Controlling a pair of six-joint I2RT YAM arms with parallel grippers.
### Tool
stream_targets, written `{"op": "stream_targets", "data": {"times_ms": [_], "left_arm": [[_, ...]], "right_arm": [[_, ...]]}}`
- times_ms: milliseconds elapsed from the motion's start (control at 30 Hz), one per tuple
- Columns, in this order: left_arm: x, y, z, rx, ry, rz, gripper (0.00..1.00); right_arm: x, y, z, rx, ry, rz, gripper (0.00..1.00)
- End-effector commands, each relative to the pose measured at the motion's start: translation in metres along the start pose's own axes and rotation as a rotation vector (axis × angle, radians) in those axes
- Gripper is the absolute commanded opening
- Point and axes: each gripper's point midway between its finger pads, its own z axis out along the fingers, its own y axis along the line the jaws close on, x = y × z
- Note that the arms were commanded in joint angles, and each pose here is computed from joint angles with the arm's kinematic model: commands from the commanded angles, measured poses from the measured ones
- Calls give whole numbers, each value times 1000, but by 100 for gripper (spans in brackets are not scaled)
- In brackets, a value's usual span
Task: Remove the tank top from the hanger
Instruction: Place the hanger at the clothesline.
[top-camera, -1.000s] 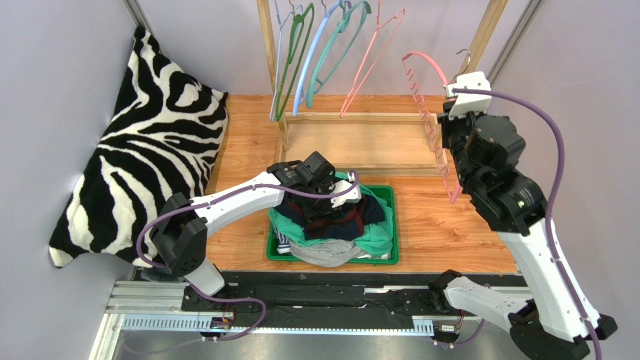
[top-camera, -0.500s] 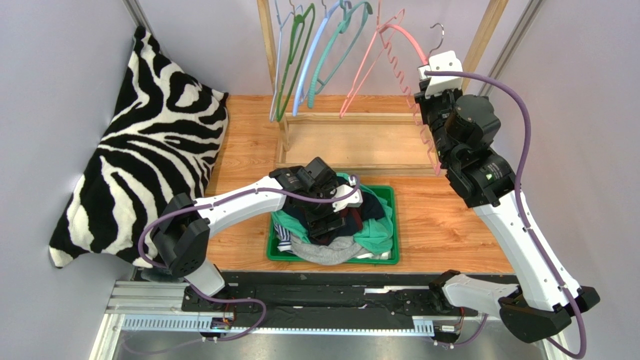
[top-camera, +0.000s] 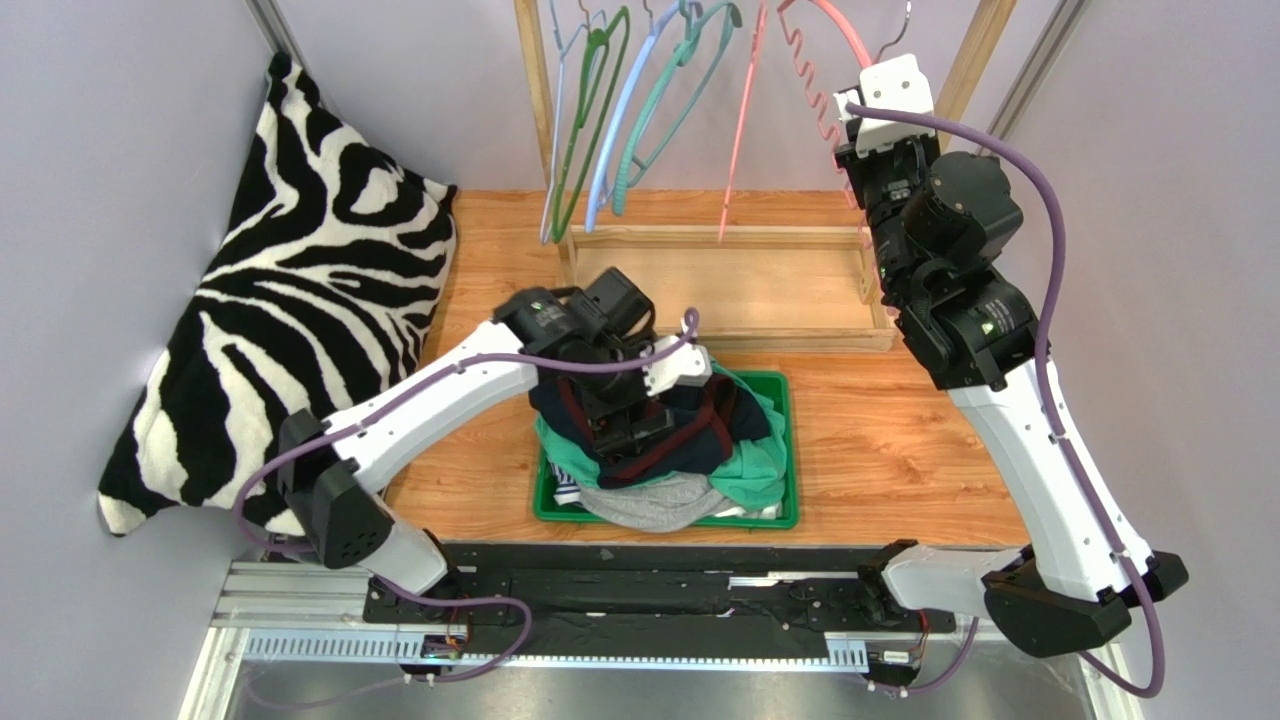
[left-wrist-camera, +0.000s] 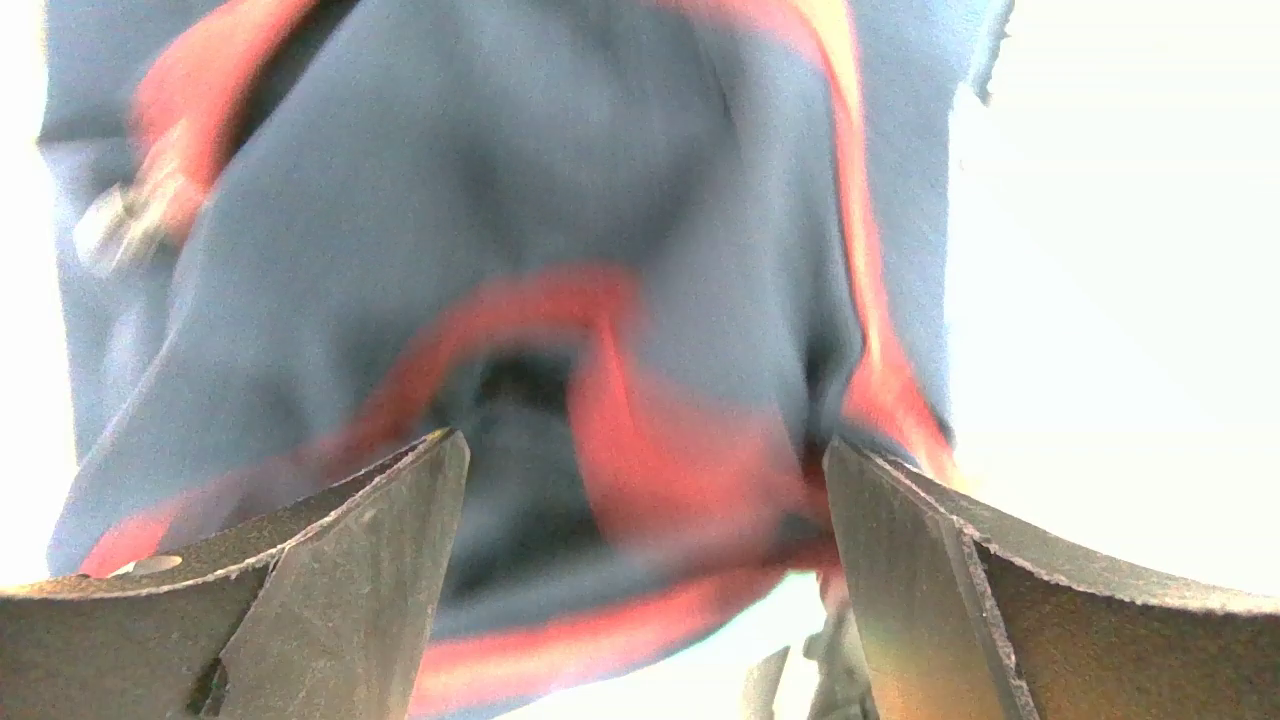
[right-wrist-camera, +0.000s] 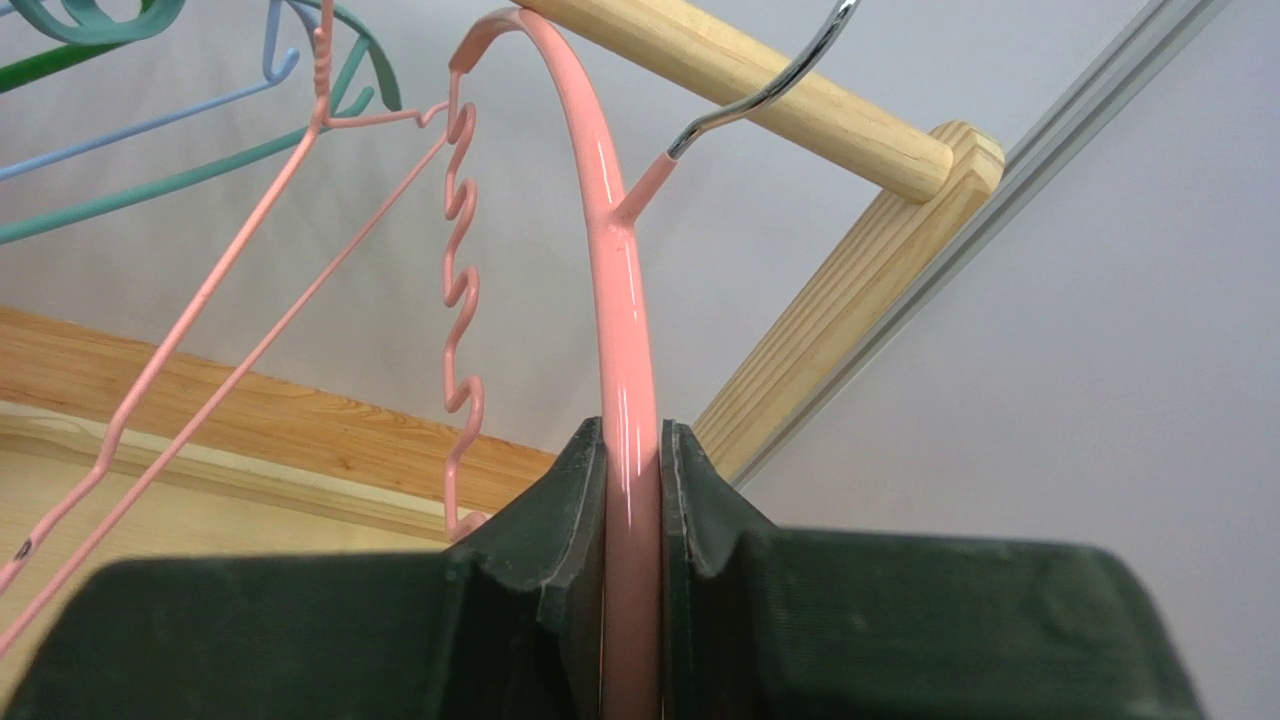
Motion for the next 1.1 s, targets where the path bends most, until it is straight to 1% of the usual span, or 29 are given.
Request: {"op": "stream_targets", "data": {"times_ms": [0,33,100,133,167,267,333,367,400,433,467,533,600,800,1067], "left_arm": [[5,-42,-76,95,-8,64,99],[-3,-45,-88,99,-39,95,99],[0,-54,-103,116,-41,112,99],[-6,-56,-114,109,-73,141,99],[-6,-59,-120,110,-77,150,99],[-17,-58,-144,43,-149,200,99],[-23,-48,-161,-64,-198,223,99],[-35,-39,-169,-132,-254,243,99],[-39,-36,-183,-198,-302,256,99],[-38,-27,-189,-267,-313,257,99],[-44,-23,-198,-308,-350,267,99],[-48,-17,-206,-345,-359,240,99],[-52,-12,-216,-389,-397,232,99],[-57,-6,-232,-418,-467,179,99],[-55,-2,-241,-427,-506,135,99]], "right_arm": [[-26,-38,-4,135,-54,21,0],[-24,-40,-3,145,-47,21,0],[-16,-43,1,167,-27,28,0],[-14,-45,2,178,-22,30,0],[-8,-49,5,195,-8,30,0],[2,-57,11,229,-1,44,0],[7,-61,17,233,-6,60,0],[10,-66,23,232,-12,63,0],[9,-67,27,229,-20,87,0],[13,-65,36,226,-13,93,0],[15,-66,42,215,-19,102,0],[13,-64,50,198,-37,130,0],[16,-56,63,177,-48,129,0],[20,-40,93,149,-63,125,0],[17,-46,111,167,-92,157,0]]}}
